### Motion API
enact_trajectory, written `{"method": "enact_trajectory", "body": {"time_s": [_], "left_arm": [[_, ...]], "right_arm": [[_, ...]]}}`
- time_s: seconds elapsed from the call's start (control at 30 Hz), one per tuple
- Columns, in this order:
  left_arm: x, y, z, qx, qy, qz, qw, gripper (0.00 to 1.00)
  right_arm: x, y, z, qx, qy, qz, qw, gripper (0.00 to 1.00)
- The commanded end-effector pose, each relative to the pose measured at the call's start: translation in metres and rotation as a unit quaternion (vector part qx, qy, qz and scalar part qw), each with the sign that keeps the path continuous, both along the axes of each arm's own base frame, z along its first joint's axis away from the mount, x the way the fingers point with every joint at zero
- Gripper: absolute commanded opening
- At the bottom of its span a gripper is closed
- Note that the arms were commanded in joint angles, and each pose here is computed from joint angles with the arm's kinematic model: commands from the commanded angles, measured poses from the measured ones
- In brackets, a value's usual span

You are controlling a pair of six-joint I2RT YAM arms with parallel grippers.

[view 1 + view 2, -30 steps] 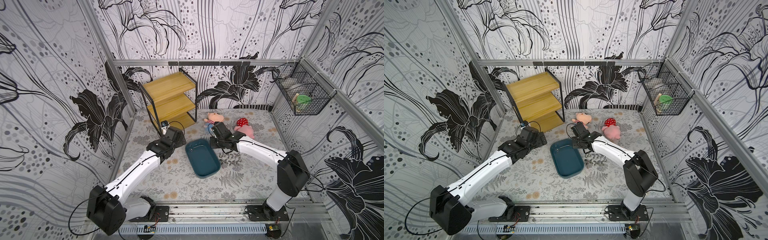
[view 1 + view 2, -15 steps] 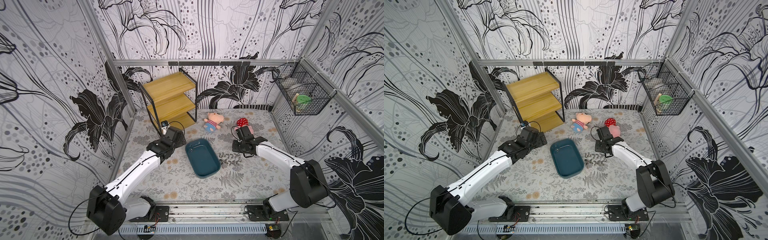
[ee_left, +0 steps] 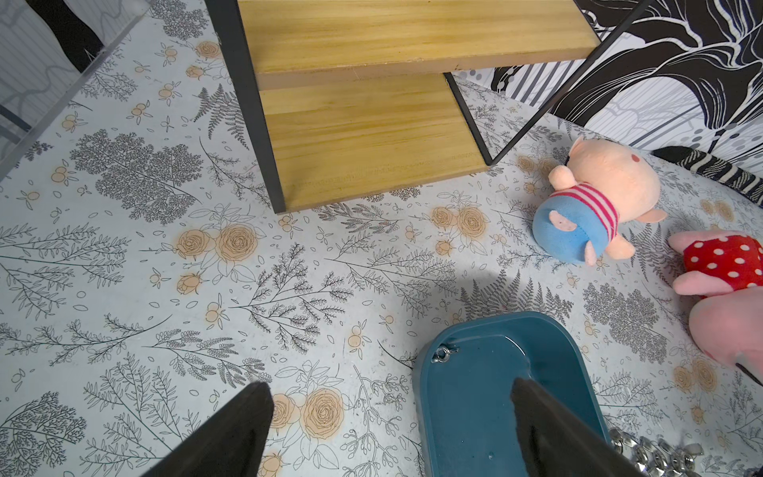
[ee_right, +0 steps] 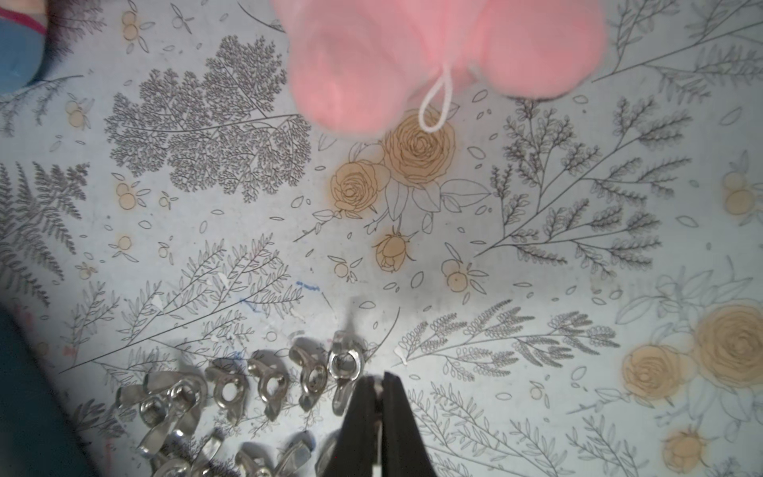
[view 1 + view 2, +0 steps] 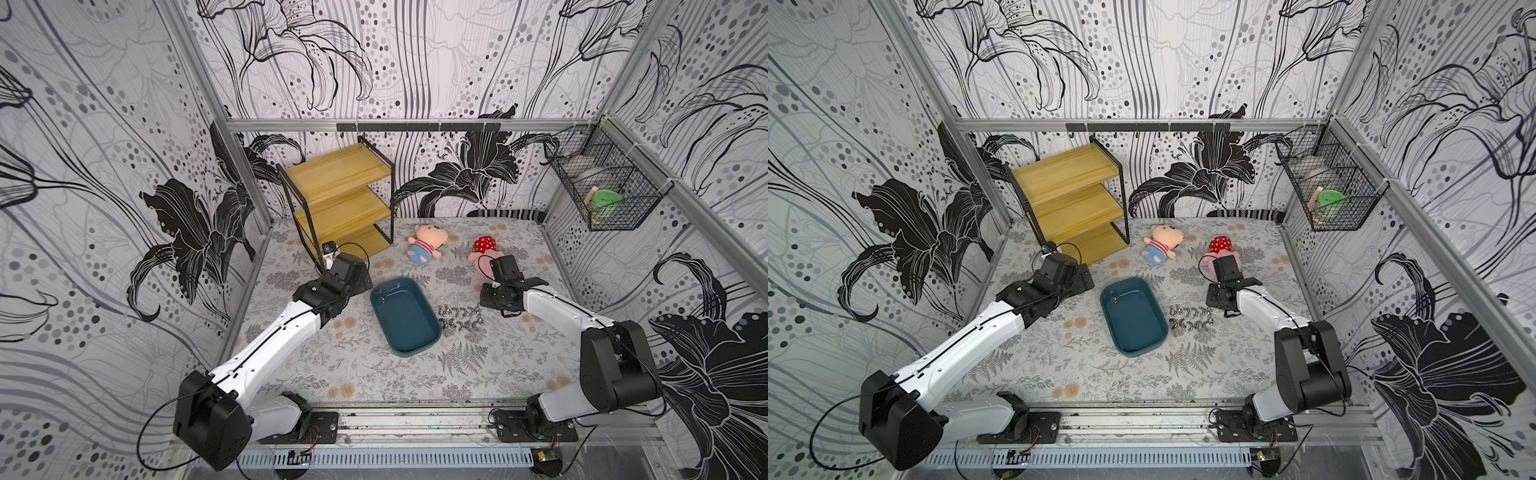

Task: Take out the wing nut from the storage box
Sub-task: Place the wing nut at the center of the board.

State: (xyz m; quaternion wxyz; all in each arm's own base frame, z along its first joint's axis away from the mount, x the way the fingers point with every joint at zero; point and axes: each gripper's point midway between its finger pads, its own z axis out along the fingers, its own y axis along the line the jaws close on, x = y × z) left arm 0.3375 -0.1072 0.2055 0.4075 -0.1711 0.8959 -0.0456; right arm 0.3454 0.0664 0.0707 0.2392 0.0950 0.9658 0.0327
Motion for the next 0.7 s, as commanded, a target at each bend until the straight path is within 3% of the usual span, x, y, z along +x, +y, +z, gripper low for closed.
{"method": "enact_trajectory", "body": {"time_s": [0.0, 0.67], "left_arm": [[0.003, -0.001, 0.01, -0.003, -0.017, 0.004, 1.0, 0.95], [0.0, 0.003, 0.009, 0.0, -0.017, 0.009, 1.0, 0.95]], "right_arm": [[-0.001, 0.001, -0.013, 0.001, 0.012, 0.011, 1.0, 0.0], [0.001, -0.002, -0.041, -0.011, 0.044, 0.007, 0.999, 0.01]]}}
